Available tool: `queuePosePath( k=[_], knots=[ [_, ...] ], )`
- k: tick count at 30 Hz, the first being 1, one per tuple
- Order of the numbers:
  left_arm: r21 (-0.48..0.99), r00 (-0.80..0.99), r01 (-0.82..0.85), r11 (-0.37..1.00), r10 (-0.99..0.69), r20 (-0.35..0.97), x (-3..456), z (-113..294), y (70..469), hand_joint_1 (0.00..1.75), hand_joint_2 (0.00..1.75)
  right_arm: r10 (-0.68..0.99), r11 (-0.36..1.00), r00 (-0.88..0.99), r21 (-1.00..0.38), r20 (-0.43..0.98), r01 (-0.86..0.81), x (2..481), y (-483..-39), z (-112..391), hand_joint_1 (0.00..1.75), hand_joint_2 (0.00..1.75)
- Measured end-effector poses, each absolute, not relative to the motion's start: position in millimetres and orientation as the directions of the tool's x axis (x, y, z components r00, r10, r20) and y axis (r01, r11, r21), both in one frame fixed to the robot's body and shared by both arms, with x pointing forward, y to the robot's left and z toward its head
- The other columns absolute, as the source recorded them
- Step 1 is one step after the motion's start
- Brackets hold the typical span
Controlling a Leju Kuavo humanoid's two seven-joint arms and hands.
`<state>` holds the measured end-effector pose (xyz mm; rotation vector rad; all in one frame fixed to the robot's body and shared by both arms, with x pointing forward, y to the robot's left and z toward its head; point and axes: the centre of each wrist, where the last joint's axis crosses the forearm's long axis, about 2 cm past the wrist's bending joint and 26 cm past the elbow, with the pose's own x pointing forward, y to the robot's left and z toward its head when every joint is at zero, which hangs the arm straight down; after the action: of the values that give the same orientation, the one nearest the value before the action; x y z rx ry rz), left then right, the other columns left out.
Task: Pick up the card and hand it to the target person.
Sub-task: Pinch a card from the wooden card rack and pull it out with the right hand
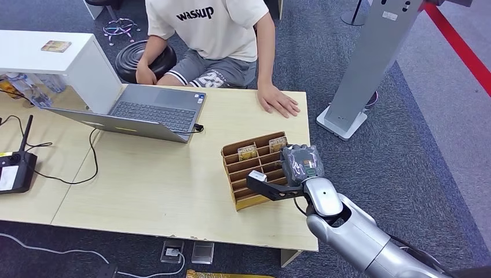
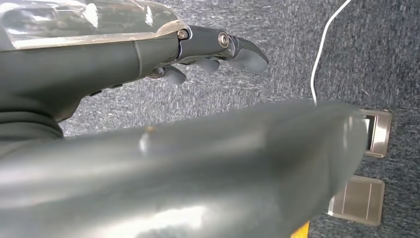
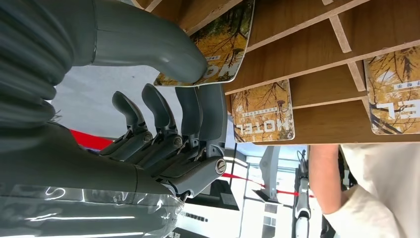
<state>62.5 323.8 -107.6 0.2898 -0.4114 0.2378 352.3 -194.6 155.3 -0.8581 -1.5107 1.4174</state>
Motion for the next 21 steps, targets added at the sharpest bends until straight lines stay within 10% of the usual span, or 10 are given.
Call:
queuePosePath(
  k=[21],
  knots=[
    [0.234, 0.884, -0.296, 0.926, 0.172, 0.435, 61.9, -107.4, 329.5, 0.00, 1.75, 0.914, 0.152, -0.365, -0.983, 0.180, -0.105, 355.4, -196.2, 161.6, 1.48, 1.75]
  ],
)
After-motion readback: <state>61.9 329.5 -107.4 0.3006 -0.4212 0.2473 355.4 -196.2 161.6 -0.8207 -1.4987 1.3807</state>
